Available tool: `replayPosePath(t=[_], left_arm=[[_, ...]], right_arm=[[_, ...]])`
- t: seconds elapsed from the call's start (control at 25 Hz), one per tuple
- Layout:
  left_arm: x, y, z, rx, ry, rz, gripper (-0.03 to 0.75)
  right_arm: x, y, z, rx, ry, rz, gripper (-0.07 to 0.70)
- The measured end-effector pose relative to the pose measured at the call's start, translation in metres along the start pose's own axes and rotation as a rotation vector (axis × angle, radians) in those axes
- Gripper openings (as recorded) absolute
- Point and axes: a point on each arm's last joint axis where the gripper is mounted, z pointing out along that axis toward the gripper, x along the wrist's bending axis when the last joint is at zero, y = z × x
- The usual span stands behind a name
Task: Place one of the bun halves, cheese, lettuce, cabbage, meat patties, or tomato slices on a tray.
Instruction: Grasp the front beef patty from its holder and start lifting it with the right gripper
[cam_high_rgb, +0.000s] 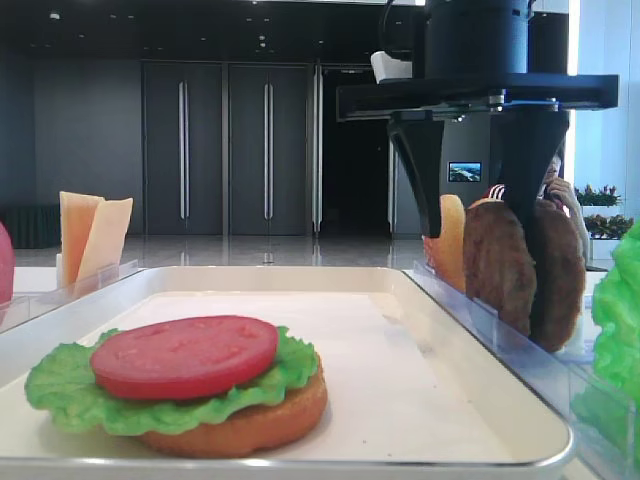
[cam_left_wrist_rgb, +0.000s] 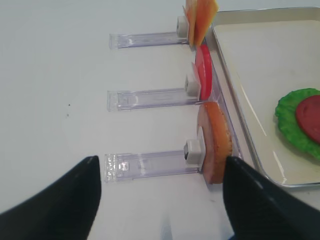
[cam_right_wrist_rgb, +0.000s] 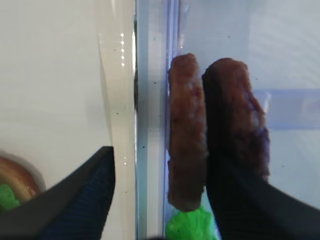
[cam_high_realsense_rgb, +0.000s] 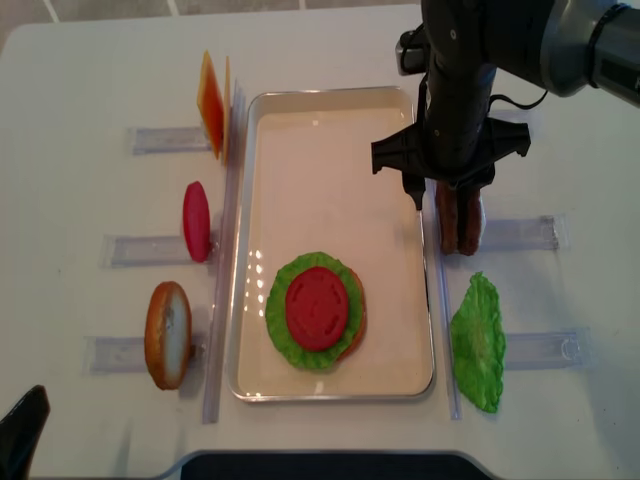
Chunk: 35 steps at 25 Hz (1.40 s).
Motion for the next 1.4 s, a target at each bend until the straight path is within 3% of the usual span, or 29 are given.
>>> replayPosePath(t=[0.56,1.16,1.4], left_arm=[[0.0000,0.0000,0.0000,0.000,0.000,0.000,0.580],[0.0000,0.0000,0.0000,0.000,0.000,0.000,0.580],[0.0000,0.0000,0.0000,0.000,0.000,0.000,0.580]], right_arm=[[0.0002,0.0035,0.0009,-0.034,-0.001,-0.008,0.405],[-0.0031,0.0028,0.0013,-0.020,-0.030,-0.012,0.153],[-0.0057,0.0029,0.0013,-0.022,-0.059,-0.018,0.145]])
